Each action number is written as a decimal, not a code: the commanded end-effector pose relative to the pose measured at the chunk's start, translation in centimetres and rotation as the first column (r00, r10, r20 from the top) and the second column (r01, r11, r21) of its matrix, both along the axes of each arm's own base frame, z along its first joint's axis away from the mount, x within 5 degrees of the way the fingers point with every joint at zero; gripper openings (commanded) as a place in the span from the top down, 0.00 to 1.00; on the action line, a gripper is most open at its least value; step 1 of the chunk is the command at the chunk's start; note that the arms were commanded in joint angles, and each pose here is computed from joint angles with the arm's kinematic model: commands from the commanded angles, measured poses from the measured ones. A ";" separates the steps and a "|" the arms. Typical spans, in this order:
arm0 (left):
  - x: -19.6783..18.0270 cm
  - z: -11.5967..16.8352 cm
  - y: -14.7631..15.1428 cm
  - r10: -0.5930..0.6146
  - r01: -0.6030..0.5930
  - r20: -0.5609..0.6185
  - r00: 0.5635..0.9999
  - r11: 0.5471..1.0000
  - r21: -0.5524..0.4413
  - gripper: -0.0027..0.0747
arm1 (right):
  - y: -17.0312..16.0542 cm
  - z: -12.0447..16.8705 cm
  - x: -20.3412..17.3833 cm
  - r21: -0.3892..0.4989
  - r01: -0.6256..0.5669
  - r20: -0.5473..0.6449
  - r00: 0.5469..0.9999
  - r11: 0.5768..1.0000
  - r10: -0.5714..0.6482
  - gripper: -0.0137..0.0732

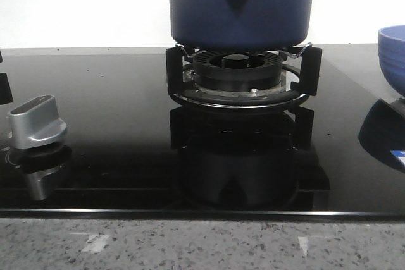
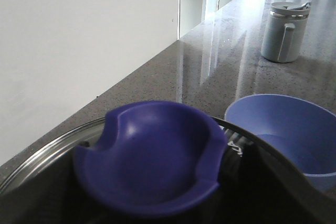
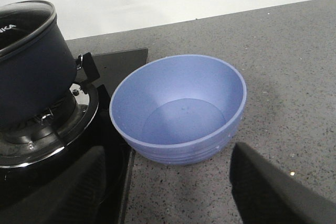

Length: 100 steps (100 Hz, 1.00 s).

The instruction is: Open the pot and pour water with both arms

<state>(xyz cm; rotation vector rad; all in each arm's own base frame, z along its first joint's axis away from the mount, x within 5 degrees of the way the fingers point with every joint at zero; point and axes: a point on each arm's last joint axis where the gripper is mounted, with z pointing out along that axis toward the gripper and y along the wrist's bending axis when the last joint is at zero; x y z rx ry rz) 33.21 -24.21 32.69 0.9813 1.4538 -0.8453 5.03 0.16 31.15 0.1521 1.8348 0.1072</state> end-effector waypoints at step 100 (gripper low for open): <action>-1.7 6.1 -0.1 -0.088 0.098 0.058 0.994 0.975 -0.199 0.66 | 0.0 1.5 0.2 -0.003 -0.002 0.072 0.997 1.000 0.003 0.32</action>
